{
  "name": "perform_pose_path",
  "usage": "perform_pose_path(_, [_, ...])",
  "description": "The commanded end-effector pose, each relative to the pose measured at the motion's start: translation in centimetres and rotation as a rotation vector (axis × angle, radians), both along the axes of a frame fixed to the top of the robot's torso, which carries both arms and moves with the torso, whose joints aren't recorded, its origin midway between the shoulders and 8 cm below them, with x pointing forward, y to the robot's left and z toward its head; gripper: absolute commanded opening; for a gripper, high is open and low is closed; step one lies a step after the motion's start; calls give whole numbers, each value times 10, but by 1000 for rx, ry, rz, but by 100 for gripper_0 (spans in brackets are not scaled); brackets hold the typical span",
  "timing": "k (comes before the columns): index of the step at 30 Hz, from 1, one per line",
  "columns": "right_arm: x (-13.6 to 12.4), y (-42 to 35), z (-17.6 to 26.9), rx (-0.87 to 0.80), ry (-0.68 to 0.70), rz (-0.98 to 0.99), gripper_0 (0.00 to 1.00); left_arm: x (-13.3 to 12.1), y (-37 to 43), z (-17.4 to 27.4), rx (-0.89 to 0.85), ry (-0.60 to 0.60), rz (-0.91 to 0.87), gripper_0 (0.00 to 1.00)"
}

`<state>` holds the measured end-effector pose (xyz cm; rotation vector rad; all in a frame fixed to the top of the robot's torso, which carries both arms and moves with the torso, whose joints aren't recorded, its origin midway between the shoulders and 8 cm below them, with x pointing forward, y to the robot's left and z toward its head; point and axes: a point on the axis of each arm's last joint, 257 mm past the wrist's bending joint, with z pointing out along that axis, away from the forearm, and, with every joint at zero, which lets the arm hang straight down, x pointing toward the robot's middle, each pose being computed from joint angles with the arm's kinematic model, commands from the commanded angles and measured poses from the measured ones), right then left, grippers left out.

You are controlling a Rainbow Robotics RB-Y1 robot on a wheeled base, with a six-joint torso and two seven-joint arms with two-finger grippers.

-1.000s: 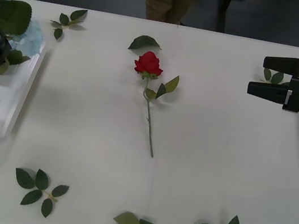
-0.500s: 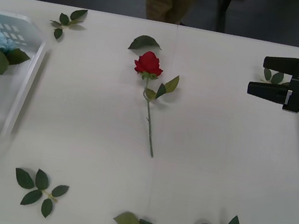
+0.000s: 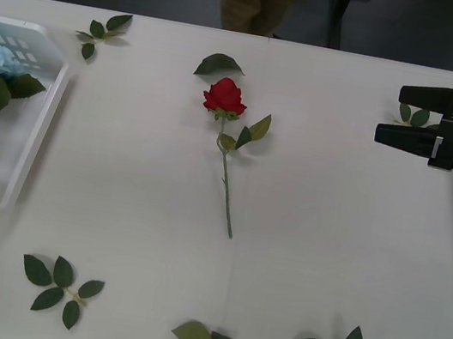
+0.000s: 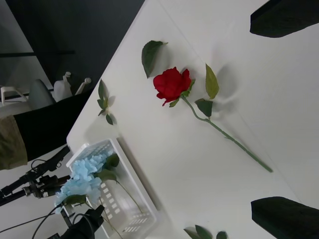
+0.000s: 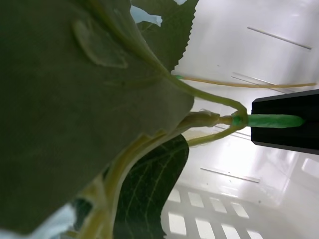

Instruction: Place the red flowers into the right box and the blue flowers into the left box. If a person shows an open palm, hand one flower to the person first, then continue sorting.

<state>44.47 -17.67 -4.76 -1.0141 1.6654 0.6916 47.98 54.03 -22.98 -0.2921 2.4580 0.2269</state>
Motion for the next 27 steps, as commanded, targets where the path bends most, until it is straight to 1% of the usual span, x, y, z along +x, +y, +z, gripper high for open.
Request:
perform_pose_path(1, [-3, 4, 2, 12, -10, 14, 93, 4, 1, -8, 18, -15, -5, 0])
perform_pose_path(5, [-3, 4, 2, 12, -11, 14, 93, 5, 1, -6, 17, -23, -4, 0])
perform_pose_path(6, [-3, 4, 3, 11, -14, 15, 93, 6, 1, -6, 19, -28, -7, 3])
perform_pose_path(7, [-3, 4, 2, 11, -13, 15, 93, 7, 1, -6, 19, -31, -8, 15])
perform_pose_path(8, [-3, 4, 2, 11, -13, 15, 93, 8, 3, -5, 29, -38, -12, 37])
perform_pose_path(9, [-3, 4, 3, 11, -14, 15, 93, 9, 2, -8, 31, -42, -16, 63])
perform_pose_path(10, [-3, 4, 2, 11, -13, 15, 94, 9, 3, -8, 37, -46, -17, 75])
perform_pose_path(11, [-3, 4, 2, 11, -13, 15, 93, 11, 4, -9, 43, -55, -17, 93])
perform_pose_path(12, [-3, 4, 2, 11, -13, 15, 94, 11, 7, -10, 53, -58, -15, 100])
perform_pose_path(19, [-3, 4, 3, 12, -15, 14, 93, 9, 9, -12, 57, -42, -15, 100])
perform_pose_path(21, [-3, 4, 2, 11, -13, 15, 93, 4, 8, -11, 32, -14, -5, 100])
perform_pose_path(23, [-3, 4, 3, 10, -15, 16, 93, -4, 2, -5, 2, 39, -4, 100])
perform_pose_path(24, [-3, 4, 3, 10, -15, 16, 93, -4, 2, -5, 2, 39, -4, 100])
perform_pose_path(27, [-3, 4, 3, 10, -17, 15, 93, -22, -11, 20, -15, 154, -26, 100])
